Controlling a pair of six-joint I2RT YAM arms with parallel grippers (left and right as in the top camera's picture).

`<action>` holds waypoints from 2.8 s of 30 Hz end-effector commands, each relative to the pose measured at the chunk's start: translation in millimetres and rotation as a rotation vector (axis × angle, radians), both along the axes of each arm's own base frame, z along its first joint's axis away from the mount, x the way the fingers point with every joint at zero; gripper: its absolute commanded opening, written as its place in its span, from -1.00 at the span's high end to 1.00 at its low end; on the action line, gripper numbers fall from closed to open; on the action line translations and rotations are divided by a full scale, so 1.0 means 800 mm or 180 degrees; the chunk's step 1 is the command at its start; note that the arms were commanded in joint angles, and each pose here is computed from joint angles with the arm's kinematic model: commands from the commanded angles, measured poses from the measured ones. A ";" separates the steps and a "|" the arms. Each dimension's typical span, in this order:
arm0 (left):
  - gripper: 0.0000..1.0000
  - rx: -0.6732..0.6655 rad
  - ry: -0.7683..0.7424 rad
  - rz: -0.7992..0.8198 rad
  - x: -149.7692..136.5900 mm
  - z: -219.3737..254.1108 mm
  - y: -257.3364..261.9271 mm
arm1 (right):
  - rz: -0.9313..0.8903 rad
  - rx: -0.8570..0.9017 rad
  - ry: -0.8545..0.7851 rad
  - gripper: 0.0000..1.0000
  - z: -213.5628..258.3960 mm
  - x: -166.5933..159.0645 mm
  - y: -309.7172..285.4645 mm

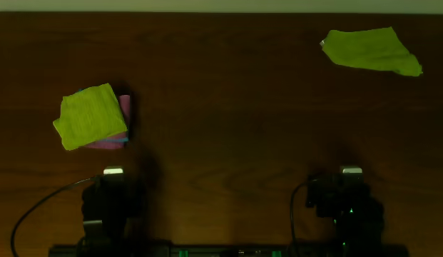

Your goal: Fold the cloth

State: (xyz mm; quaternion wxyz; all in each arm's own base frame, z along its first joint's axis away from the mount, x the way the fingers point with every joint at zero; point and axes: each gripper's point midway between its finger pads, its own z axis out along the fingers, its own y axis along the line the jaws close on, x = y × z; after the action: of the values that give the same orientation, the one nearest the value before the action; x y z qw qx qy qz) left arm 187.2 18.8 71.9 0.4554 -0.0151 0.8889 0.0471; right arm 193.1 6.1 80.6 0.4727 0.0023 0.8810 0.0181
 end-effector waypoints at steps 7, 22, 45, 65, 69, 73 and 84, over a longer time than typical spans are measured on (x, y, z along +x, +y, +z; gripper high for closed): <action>-0.90 0.0008 0.0047 0.0020 -0.002 -0.007 0.001 | 0.0062 -0.0016 0.0011 -0.99 -0.006 0.000 0.003; -0.90 0.0008 0.0047 0.0020 -0.002 -0.007 0.001 | 0.0062 -0.0016 0.0010 -0.99 -0.006 0.000 0.003; -0.90 0.0008 0.0047 0.0020 -0.002 -0.007 0.001 | 0.0063 -0.0015 0.0010 -0.99 -0.006 0.000 0.003; -0.91 0.0008 0.0047 0.0020 -0.002 -0.007 0.001 | -0.0749 0.0195 0.0057 -0.98 0.116 0.065 -0.048; -0.91 0.0008 0.0047 0.0020 -0.002 -0.007 0.001 | -0.0899 0.0208 0.0243 -0.99 0.140 0.101 -0.067; -0.91 0.0008 0.0047 0.0020 -0.002 -0.007 0.001 | -0.0927 0.0281 0.0460 -0.98 0.155 0.141 -0.080; -0.90 0.0008 0.0047 0.0020 -0.002 -0.007 0.001 | -0.1048 0.0295 0.0822 -0.98 0.160 0.260 -0.132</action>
State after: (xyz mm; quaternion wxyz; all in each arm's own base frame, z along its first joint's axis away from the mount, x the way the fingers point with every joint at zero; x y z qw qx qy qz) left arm 187.1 18.8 71.9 0.4552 -0.0153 0.8890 0.0470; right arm 386.8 -86.5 204.9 0.3511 0.1625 0.9220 -0.0163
